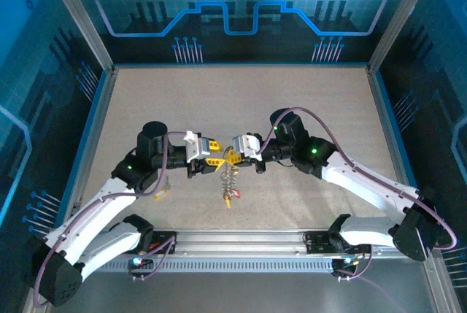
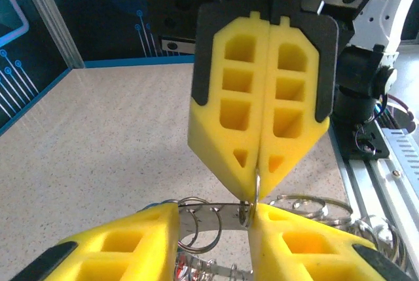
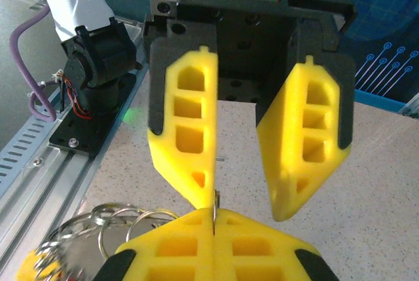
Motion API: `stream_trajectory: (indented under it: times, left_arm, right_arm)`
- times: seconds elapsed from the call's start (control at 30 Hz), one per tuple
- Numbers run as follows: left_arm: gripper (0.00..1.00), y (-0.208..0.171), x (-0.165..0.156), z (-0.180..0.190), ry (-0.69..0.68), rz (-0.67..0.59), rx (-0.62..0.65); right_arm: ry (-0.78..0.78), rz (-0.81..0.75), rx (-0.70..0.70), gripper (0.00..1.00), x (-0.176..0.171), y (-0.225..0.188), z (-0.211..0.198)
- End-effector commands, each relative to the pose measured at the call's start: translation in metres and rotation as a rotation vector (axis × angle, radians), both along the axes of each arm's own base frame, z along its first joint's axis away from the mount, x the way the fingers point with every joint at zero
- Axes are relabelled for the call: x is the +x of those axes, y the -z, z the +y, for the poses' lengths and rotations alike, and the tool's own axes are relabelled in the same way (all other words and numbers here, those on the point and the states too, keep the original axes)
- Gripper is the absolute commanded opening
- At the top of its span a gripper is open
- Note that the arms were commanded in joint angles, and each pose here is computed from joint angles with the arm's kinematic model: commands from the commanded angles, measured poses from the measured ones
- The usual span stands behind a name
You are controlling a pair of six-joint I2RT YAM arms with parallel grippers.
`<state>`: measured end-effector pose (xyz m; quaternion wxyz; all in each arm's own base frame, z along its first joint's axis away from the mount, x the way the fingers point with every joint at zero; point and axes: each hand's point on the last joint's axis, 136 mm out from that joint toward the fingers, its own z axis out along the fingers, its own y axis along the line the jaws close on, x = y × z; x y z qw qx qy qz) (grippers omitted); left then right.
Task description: Put the keys on the keyring
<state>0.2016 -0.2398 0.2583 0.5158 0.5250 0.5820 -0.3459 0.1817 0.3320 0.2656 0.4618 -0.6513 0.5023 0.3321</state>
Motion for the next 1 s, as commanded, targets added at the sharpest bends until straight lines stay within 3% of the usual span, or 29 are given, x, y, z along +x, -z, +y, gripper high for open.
stream_trajectory:
  times: [0.0,0.33,0.77,0.83,0.9,0.97]
  left_arm:
    - [0.3,-0.003,-0.001,-0.001,0.026,-0.002,0.017]
    - [0.19,-0.012,-0.002,-0.003,0.037,-0.008,-0.022]
    - [0.18,-0.013,-0.005,-0.005,0.061,0.003,-0.04]
    - [0.13,-0.011,-0.005,-0.006,0.065,0.009,-0.038]
    - [0.0,-0.012,-0.005,-0.006,0.069,0.012,-0.039]
    - [0.0,-0.013,-0.004,-0.006,0.066,0.006,-0.044]
  right_arm:
    - [-0.038,-0.022,0.066,0.0,-0.008,-0.018,-0.001]
    - [-0.038,-0.027,0.035,0.0,-0.006,-0.011,0.006]
    - [-0.017,-0.043,0.022,0.0,0.0,-0.008,0.011]
    - [-0.01,-0.044,0.03,0.0,0.001,-0.008,0.011]
    - [-0.007,-0.046,0.038,0.0,0.001,-0.01,0.011]
    - [-0.009,-0.052,0.035,0.0,0.001,-0.01,0.011]
